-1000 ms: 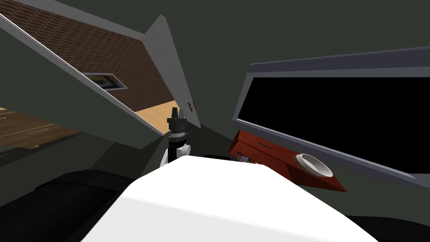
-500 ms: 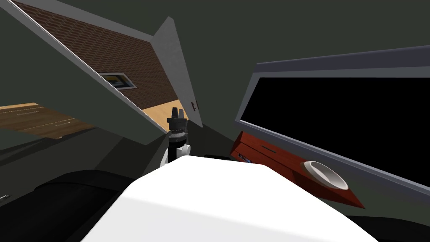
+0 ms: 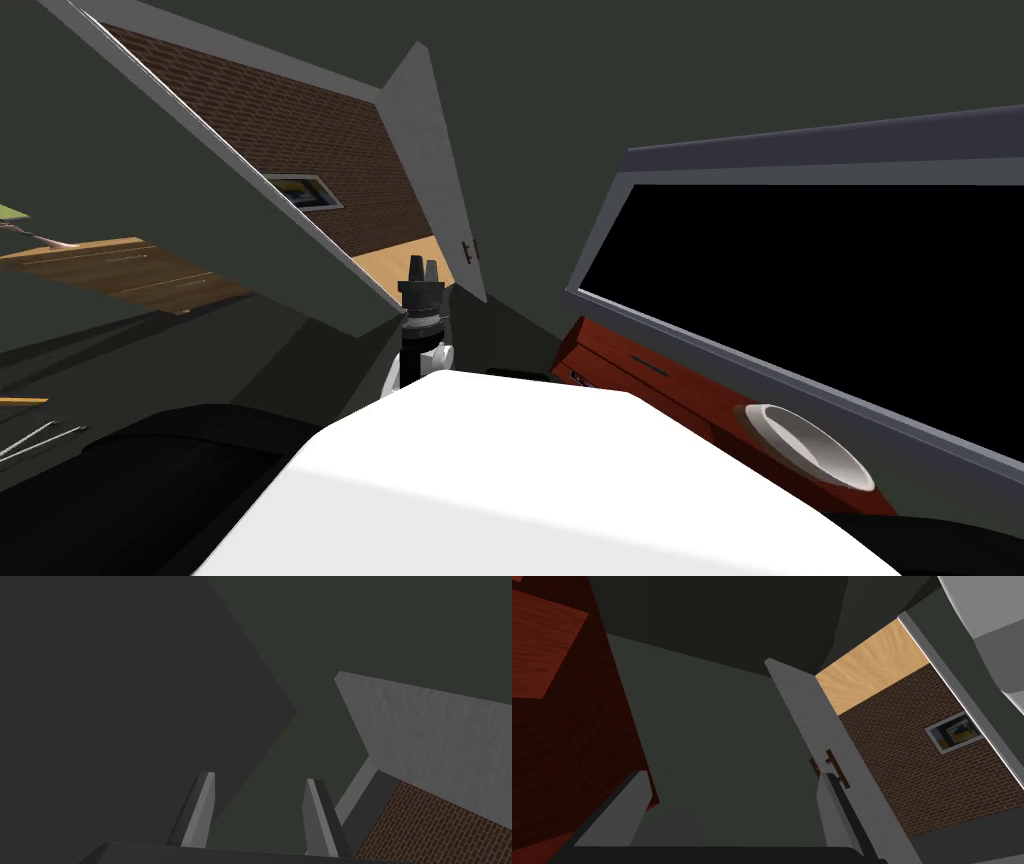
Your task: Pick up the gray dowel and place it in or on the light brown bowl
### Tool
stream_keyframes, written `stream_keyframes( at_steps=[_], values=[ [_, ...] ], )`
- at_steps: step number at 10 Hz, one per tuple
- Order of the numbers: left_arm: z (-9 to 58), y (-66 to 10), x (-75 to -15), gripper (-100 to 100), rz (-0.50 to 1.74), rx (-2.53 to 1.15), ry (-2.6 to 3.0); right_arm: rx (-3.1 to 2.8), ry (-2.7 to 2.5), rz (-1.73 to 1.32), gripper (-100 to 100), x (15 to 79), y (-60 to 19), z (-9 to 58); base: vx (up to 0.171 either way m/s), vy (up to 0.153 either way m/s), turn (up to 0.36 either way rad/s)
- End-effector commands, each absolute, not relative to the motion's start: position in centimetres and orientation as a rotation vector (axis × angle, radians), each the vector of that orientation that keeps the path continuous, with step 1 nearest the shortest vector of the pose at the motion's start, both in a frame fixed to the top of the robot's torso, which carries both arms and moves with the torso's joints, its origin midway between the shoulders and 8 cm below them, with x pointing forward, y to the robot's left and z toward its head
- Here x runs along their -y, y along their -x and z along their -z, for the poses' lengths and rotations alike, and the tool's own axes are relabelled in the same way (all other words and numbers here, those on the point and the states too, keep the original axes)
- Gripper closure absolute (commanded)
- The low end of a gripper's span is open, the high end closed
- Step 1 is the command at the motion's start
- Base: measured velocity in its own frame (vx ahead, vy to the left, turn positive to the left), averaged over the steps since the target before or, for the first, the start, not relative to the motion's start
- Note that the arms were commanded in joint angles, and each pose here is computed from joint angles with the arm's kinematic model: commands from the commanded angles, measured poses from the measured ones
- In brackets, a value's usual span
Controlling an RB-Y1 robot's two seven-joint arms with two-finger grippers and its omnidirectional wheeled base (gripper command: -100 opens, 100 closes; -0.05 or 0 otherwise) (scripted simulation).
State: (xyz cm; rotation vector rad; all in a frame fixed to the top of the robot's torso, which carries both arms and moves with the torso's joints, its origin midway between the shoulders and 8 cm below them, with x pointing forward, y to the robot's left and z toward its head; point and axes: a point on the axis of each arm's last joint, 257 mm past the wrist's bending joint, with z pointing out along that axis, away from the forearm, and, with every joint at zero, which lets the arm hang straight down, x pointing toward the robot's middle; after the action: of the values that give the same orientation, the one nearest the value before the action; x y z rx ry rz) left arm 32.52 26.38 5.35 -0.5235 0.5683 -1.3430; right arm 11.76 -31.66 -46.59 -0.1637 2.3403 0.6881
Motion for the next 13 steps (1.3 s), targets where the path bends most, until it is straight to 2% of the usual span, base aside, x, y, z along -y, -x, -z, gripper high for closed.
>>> stream_keyframes(
  at_steps=[1, 6, 9, 10, 13],
  values=[
    [-5.4, -32.5, -26.4, 0, 1.343, -0.568, 0.523, -2.425, 0.250, -0.618, -100, 34.7, -9.4, 47.8, 0.038, -0.008, 0.187],
    [-5.4, -32.5, -26.4, 0, 1.343, -0.568, 0.523, -2.560, 0.426, -0.487, -100, 41.0, -5.5, 48.7, 0.038, -0.020, 0.122],
    [-5.4, -32.5, -26.4, 0, 1.343, -0.568, 0.523, -2.700, 0.651, -0.318, -100, 48.9, -1.3, 48.5, 0.071, -0.048, 0.232],
    [-5.4, -32.5, -26.4, 0, 1.343, -0.568, 0.523, -2.706, 0.655, -0.309, -100, 49.3, -1.2, 48.4, 0.060, -0.060, 0.058],
    [-5.4, -32.5, -26.4, 0, 1.343, -0.569, 0.523, -2.798, 0.837, -0.153, -100, 55.9, 1.4, 47.1, 0.079, -0.084, 0.190]
  ],
)
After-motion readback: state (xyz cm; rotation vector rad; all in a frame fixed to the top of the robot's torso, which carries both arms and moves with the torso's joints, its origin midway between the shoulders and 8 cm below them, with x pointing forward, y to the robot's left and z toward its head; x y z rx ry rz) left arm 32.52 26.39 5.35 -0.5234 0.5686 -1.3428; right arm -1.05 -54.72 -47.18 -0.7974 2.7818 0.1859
